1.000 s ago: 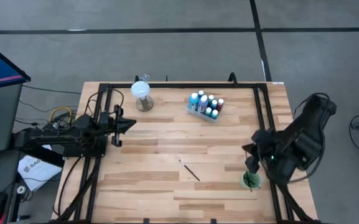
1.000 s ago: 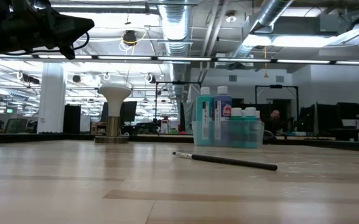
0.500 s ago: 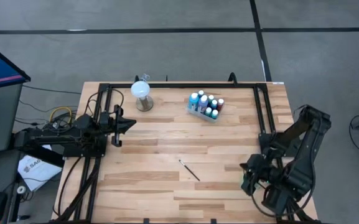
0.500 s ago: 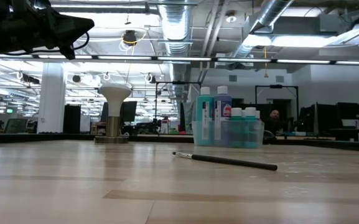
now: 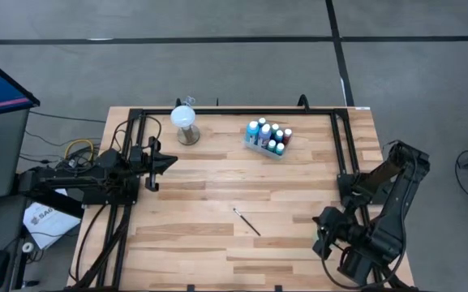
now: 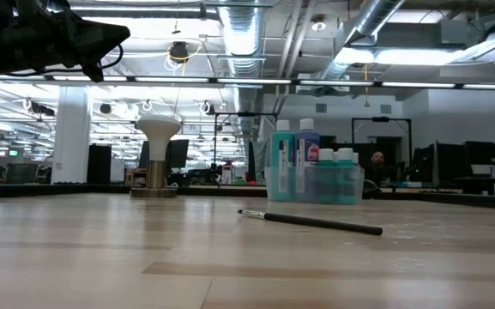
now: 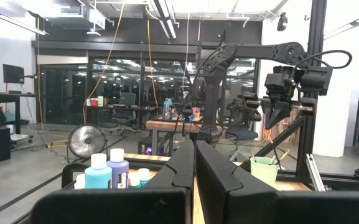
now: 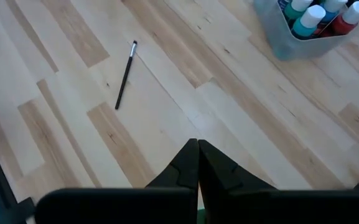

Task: Pick & Place Paint Supplies
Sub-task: Put the highlighter brush into the green cup, then put the eyeshadow brush into the green cup

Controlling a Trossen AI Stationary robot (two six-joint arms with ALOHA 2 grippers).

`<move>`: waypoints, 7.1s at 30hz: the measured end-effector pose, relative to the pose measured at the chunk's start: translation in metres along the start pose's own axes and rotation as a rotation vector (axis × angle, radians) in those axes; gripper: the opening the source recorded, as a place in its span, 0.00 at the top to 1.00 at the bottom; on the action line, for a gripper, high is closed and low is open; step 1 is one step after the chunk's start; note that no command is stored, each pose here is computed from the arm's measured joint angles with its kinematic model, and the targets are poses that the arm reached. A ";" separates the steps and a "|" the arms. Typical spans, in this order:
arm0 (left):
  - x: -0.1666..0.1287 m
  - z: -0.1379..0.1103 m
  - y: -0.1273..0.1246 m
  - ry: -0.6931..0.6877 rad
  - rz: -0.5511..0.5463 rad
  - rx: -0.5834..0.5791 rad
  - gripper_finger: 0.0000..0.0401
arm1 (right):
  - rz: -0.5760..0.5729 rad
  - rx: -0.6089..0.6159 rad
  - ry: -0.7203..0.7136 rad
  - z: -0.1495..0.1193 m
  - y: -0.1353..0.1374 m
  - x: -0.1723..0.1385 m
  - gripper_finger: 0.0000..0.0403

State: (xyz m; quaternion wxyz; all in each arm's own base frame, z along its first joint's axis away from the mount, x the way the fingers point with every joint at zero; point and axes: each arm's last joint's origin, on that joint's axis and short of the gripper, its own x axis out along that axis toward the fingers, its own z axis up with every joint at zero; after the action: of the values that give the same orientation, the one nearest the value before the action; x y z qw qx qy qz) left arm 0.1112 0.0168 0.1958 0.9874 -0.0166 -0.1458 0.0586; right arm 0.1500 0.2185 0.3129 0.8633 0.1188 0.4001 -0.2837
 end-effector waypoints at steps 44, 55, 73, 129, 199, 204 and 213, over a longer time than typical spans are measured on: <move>0.000 0.000 0.000 0.000 0.000 0.000 1.00 | 0.147 -0.270 0.688 0.040 0.072 0.182 0.81; 0.000 0.000 0.000 -0.001 0.000 0.000 1.00 | 0.139 -0.319 0.763 0.027 0.078 0.200 0.69; 0.000 0.000 0.000 -0.005 0.000 0.000 1.00 | 0.171 -0.300 0.773 -0.006 0.060 0.231 0.35; 0.000 0.002 0.000 -0.017 -0.001 0.001 1.00 | -0.070 0.111 -0.021 0.036 -0.063 0.023 1.00; 0.000 0.002 0.000 -0.026 -0.001 0.001 1.00 | 0.562 -0.514 -0.142 0.064 0.264 0.327 0.50; 0.000 0.002 0.000 -0.025 -0.002 0.001 1.00 | 0.546 -0.471 -0.124 0.054 0.267 0.328 0.53; 0.000 0.002 0.000 -0.025 -0.002 0.001 1.00 | 0.488 -0.448 -0.107 0.056 0.264 0.321 0.64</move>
State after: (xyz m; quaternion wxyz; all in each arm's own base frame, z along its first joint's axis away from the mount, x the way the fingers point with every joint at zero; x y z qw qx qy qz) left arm 0.1105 0.0167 0.1980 0.9856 -0.0154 -0.1581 0.0581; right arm 0.5057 0.2812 0.1003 0.9302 0.0032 0.3665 0.0206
